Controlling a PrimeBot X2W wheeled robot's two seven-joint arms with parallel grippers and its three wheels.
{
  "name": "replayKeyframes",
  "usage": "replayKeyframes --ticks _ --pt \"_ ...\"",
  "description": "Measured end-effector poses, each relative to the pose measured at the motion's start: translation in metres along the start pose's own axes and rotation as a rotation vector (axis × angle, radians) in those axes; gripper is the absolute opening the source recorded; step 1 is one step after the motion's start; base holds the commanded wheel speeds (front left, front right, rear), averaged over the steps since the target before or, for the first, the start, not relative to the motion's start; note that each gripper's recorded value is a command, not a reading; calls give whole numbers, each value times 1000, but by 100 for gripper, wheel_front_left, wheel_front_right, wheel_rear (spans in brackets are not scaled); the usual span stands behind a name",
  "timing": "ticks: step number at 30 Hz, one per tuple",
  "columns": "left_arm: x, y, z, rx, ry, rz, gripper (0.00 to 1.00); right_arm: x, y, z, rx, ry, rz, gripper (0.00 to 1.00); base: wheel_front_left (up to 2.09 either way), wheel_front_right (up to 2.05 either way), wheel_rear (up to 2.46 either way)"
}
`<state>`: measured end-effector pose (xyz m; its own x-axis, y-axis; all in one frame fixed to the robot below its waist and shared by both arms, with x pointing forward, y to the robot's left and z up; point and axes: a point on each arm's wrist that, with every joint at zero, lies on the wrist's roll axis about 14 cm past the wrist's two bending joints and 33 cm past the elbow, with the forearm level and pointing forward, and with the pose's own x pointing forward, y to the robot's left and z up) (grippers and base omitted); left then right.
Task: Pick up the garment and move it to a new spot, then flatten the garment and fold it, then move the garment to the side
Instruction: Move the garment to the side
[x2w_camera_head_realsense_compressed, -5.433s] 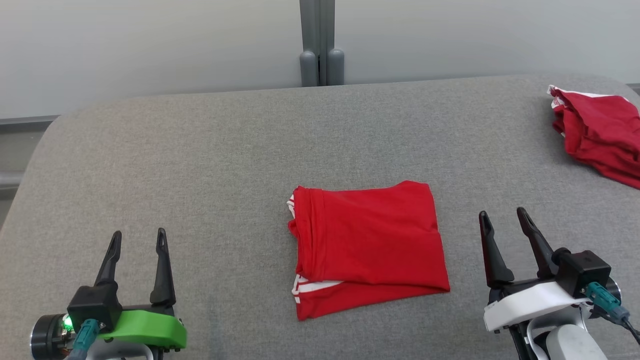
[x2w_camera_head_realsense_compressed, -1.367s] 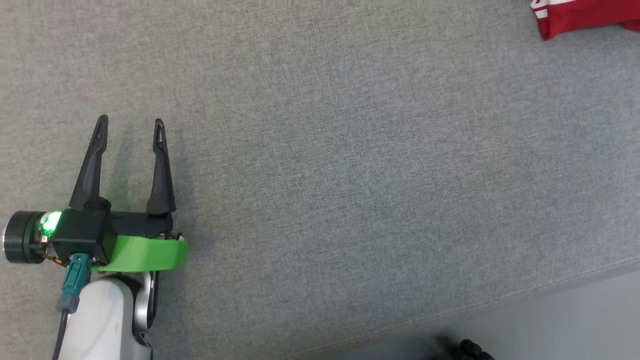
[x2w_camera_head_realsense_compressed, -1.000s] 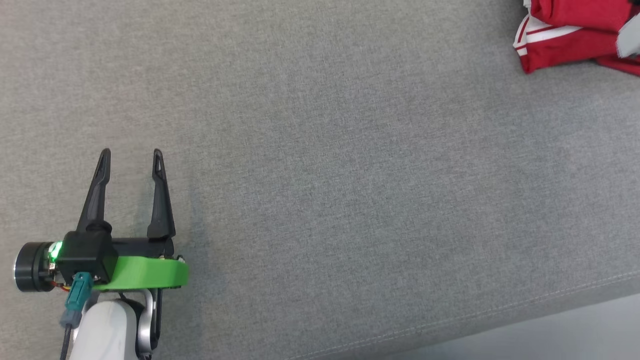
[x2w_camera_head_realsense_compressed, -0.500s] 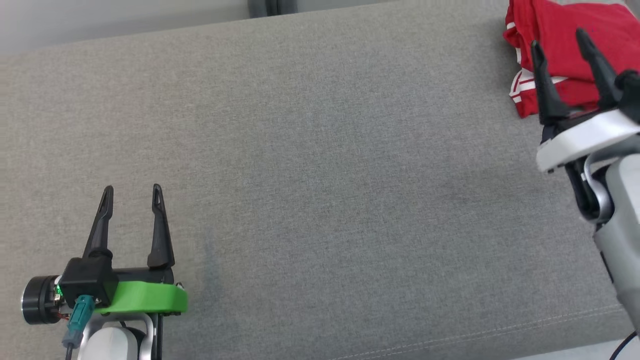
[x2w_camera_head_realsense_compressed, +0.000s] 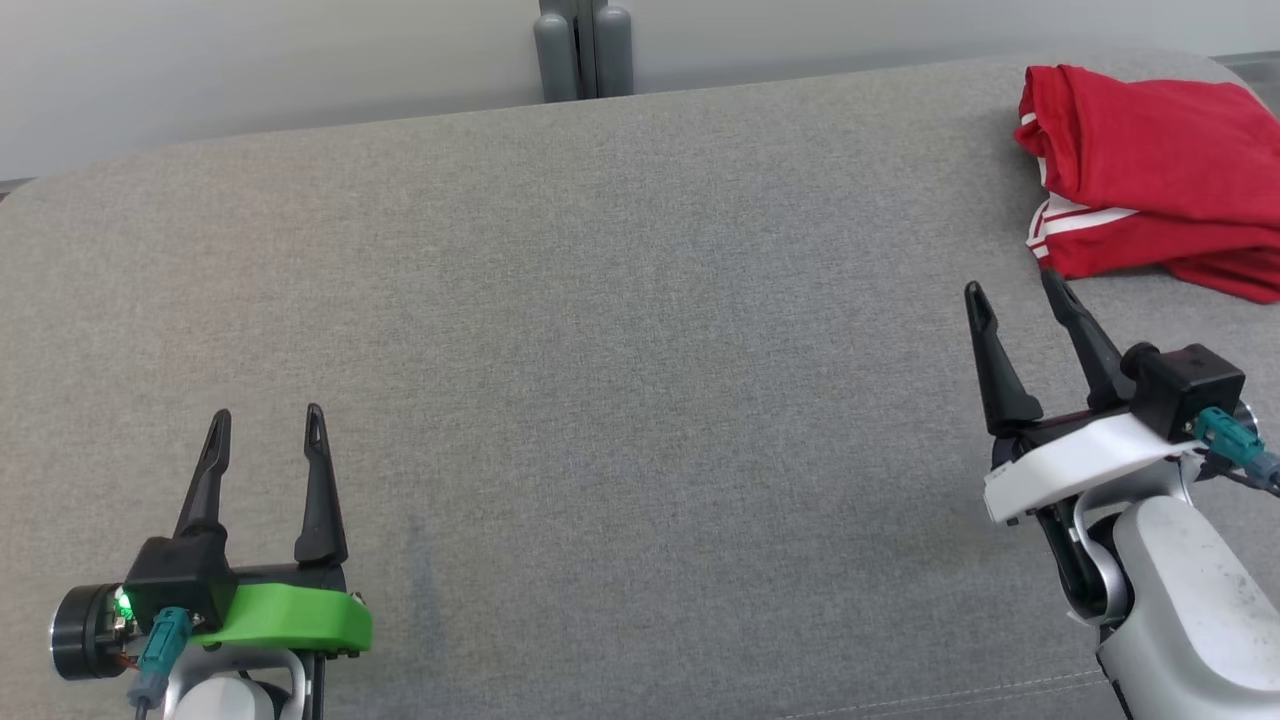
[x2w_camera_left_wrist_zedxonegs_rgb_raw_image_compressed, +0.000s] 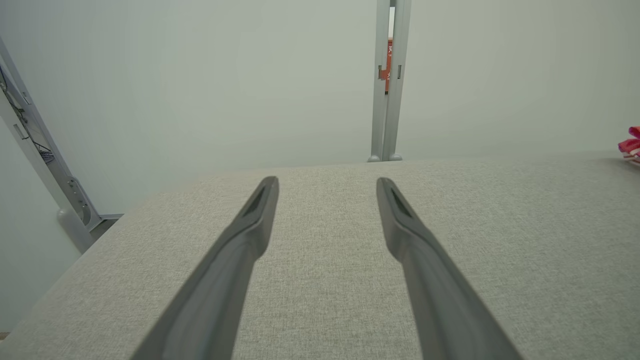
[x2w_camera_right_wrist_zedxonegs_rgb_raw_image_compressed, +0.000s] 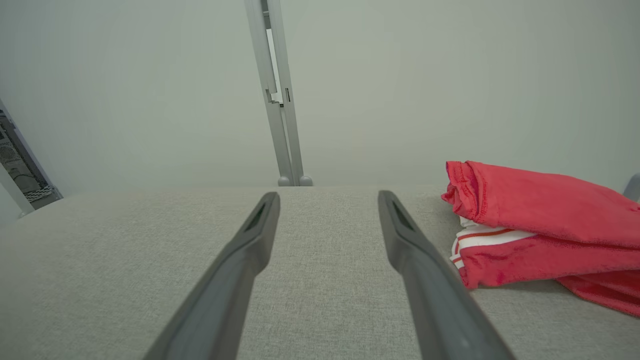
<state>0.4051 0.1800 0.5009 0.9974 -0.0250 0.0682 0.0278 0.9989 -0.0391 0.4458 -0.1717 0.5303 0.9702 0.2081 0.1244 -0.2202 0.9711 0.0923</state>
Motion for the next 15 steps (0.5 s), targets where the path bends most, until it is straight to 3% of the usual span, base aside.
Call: replayKeyframes --ticks 15 --pt "-14 11 11 0 -21 28 100 -21 23 2 66 -30 -6 100 0 0 0"
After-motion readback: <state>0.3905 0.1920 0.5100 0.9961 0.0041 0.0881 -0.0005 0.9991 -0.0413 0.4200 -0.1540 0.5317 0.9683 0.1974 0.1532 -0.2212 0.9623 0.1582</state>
